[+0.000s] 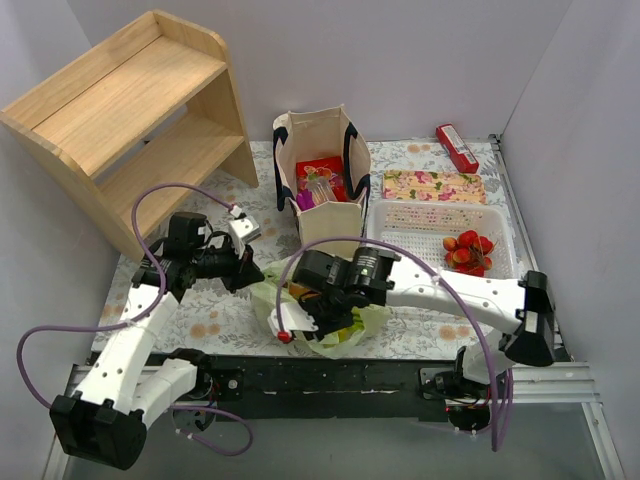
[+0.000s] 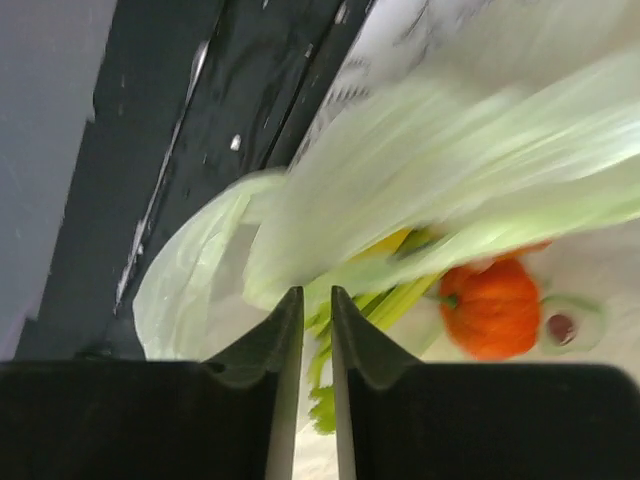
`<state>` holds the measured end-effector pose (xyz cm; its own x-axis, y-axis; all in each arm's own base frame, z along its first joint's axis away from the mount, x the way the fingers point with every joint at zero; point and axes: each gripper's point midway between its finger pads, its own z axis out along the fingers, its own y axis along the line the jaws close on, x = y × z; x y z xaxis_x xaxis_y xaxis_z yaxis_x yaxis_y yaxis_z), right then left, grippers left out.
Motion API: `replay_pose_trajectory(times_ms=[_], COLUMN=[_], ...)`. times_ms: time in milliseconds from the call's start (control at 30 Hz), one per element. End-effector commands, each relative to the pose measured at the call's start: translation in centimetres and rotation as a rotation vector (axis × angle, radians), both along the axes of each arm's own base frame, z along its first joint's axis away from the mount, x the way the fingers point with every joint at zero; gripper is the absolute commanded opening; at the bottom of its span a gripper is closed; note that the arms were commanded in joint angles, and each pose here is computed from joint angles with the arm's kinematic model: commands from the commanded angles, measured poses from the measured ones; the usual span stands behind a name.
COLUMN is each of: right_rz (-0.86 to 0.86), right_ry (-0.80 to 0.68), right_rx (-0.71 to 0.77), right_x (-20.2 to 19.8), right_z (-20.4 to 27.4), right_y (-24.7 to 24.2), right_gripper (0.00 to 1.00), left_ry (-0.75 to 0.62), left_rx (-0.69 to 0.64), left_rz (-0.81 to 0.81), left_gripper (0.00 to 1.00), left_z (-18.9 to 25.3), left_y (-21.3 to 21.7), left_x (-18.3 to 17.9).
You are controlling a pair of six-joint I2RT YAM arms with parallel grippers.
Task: Untie the knot of the grocery bags and take out the mixed food
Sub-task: Pick up the fake bread from the takeout bag.
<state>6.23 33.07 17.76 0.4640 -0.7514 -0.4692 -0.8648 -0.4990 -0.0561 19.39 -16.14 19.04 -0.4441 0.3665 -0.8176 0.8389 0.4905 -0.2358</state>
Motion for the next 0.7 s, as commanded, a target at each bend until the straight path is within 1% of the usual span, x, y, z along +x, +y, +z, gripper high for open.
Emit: replay_pose_trajectory(times_ms=[0, 67, 133, 167, 200, 233, 267, 333, 367, 400, 500, 533, 567, 633, 667], right_rz=[-0.013, 0.059, 0.146, 0.170, 0.174, 0.154, 0.141, 0.105, 0.087, 0.058, -0.029, -0.062, -0.096, -0.175, -0.201], right_ry=[-0.055, -0.059, -0.016, 0.013, 0.055, 0.065, 0.057, -0.001, -0.033, -0.097, -0.195, -0.199, -0.217, -0.212, -0.205], right_rx=[0.046, 0.011, -0.054, -0.065, -0.062, -0.064, -0.037, -0.015, 0.000, 0.028, 0.080, 0.074, 0.107, 0.118, 0.143], right_x=[-0.7, -2.1, -4.2, -5.0, -5.8, -6.0, -5.8, -4.7, -4.0, -2.6, 0.3, 1.1, 2.0, 3.7, 4.4], right_z=[-1.0, -3.4, -6.1, -6.4, -6.6, -7.0, -6.9, -6.7, -6.5, -6.1, -4.7, -4.7, -3.5, -3.2, -2.2], right_y=[-3.8, -5.5, -7.9, -8.5, -8.7, -9.0, -8.5, -8.1, -7.7, -6.8, -4.6, -4.1, -3.0, -2.0, -1.2], right_gripper=[0.28, 0.32, 0.34, 0.36, 0.36, 0.37, 0.38, 0.38, 0.38, 0.37, 0.33, 0.33, 0.32, 0.31, 0.31], left_ry=[-0.139, -0.154, -0.167, -0.175, -0.198, -0.216, -0.236, -0.280, -0.282, -0.309, -0.336, -0.359, -0.364, -0.367, -0.396], left_rx=[0.069, 0.092, 0.123, 0.136, 0.157, 0.178, 0.185, 0.199, 0.201, 0.190, 0.188, 0.199, 0.209, 0.246, 0.271], left_rz=[-0.020, -0.033, -0.058, -0.071, -0.089, -0.113, -0.129, -0.192, -0.211, -0.221, -0.259, -0.279, -0.290, -0.315, -0.344], left_gripper=[0.00, 0.00, 0.00, 0.00, 0.00, 0.00, 0.00, 0.00, 0.00, 0.00, 0.00, 0.00, 0.00, 0.00, 0.00], left_z=[0.5, -0.1, -0.9, -1.3, -1.6, -1.9, -2.0, -2.4, -3.0, -2.8, -3.4, -3.6, -3.9, -5.2, -5.6], left_y=[1.3, 1.7, 2.1, 2.3, 2.5, 2.8, 2.9, 3.0, 3.0, 2.9, 2.8, 2.9, 3.0, 3.5, 3.7], left_x=[-0.5, -0.9, -1.4, -1.6, -1.7, -2.0, -2.5, -3.3, -3.8, -4.1, -4.7, -4.6, -4.7, -4.9, -4.8])
